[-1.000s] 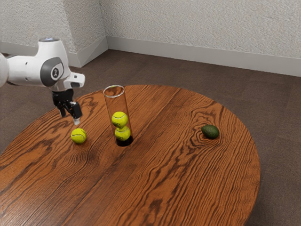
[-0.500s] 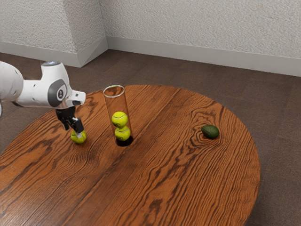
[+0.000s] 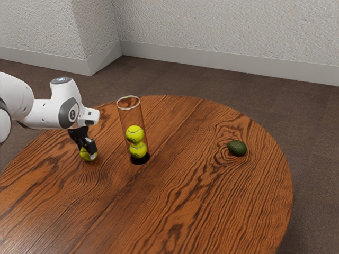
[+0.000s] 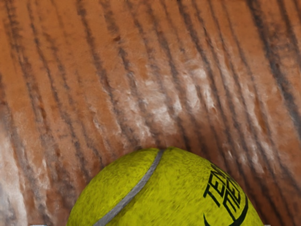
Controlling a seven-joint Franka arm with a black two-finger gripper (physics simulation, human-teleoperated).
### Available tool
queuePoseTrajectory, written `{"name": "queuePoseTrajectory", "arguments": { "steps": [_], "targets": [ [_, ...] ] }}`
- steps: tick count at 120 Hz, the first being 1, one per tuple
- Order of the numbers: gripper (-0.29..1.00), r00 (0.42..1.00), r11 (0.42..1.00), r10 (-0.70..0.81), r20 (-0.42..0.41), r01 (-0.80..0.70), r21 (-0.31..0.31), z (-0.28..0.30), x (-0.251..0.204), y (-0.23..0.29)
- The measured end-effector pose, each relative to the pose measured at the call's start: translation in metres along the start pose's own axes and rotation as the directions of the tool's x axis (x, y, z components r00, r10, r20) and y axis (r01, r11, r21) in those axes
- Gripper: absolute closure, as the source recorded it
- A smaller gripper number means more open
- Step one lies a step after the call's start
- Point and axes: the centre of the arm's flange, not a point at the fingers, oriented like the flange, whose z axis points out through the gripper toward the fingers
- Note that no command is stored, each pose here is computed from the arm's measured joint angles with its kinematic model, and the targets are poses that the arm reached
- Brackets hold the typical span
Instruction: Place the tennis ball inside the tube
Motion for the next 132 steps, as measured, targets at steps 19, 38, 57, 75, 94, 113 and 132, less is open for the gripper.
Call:
{"name": "queuePoseTrajectory", "arguments": {
  "steps": [19,38,57,75,94,113,132],
  "targets": [
    [0.33,1.000,1.000,0.005,-0.007,-0.005,0.008,-0.001,0.001,-0.001],
    [0.49,1.000,1.000,0.003,-0.025,-0.002,0.024,-0.025,0.001,-0.002],
    [0.64,0.999,0.999,-0.011,-0.040,0.013,0.035,-0.067,-0.002,-0.001],
    [0.65,0.998,0.999,-0.026,-0.048,0.028,0.036,-0.116,-0.009,0.006],
    [0.52,0.998,0.999,-0.028,-0.048,0.029,0.017,-0.160,-0.015,0.018],
    [0.43,0.999,1.000,-0.008,-0.051,0.008,-0.015,-0.194,-0.018,0.037],
    [0.40,0.997,0.999,0.022,-0.080,-0.025,-0.042,-0.237,-0.015,0.058]
  ]
}}
